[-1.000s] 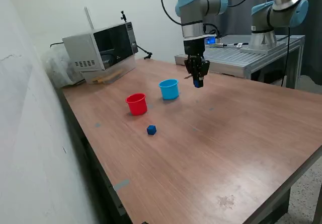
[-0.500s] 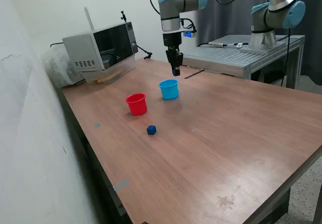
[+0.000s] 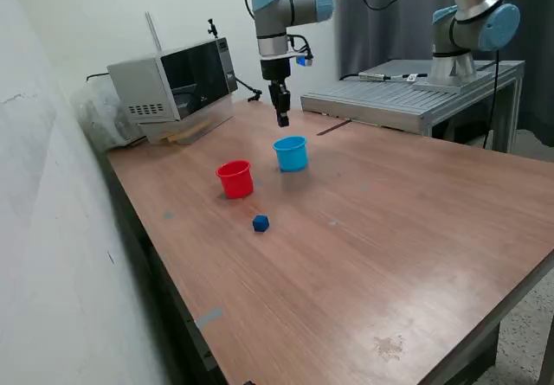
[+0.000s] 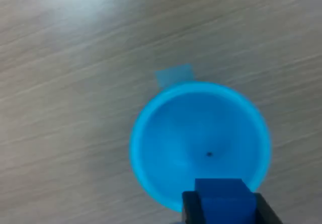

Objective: Place red objects in the red bin, and blue objects in the blue bin.

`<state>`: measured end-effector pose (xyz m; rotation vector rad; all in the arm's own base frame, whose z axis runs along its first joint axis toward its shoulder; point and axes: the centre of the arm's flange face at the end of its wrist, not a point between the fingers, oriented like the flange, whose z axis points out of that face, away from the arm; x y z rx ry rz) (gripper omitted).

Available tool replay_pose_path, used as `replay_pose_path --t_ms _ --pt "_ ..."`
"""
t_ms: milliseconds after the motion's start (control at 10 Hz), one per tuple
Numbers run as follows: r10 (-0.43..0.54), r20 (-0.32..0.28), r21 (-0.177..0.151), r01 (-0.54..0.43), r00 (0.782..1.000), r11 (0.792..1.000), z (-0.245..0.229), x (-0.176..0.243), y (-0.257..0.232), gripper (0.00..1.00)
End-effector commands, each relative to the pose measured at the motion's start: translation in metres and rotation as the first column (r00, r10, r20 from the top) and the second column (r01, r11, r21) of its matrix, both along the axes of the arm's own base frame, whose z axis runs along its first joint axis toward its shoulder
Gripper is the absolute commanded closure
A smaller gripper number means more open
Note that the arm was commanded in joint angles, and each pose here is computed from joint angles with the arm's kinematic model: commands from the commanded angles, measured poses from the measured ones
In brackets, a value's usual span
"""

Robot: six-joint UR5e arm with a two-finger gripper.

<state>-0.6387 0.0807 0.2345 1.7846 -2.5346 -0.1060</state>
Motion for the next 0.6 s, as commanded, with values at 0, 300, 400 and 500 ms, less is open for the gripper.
replay_pose_path --t_ms 0,300,400,500 --pt "-0.023 0.03 -0.009 0.023 0.999 1.0 -0.0217 -0.0026 0.0175 1.0" --pt "-0.01 0.049 0.004 0.01 0.999 1.0 -0.0296 -0.0002 0.0083 1.0" --pt "-0.011 0.048 0.011 0.01 0.999 1.0 -0.0283 -0.0009 0.0092 0.0" --pt "-0.011 0.05 0.012 0.01 0.999 1.0 -0.0287 -0.0013 0.0094 0.0"
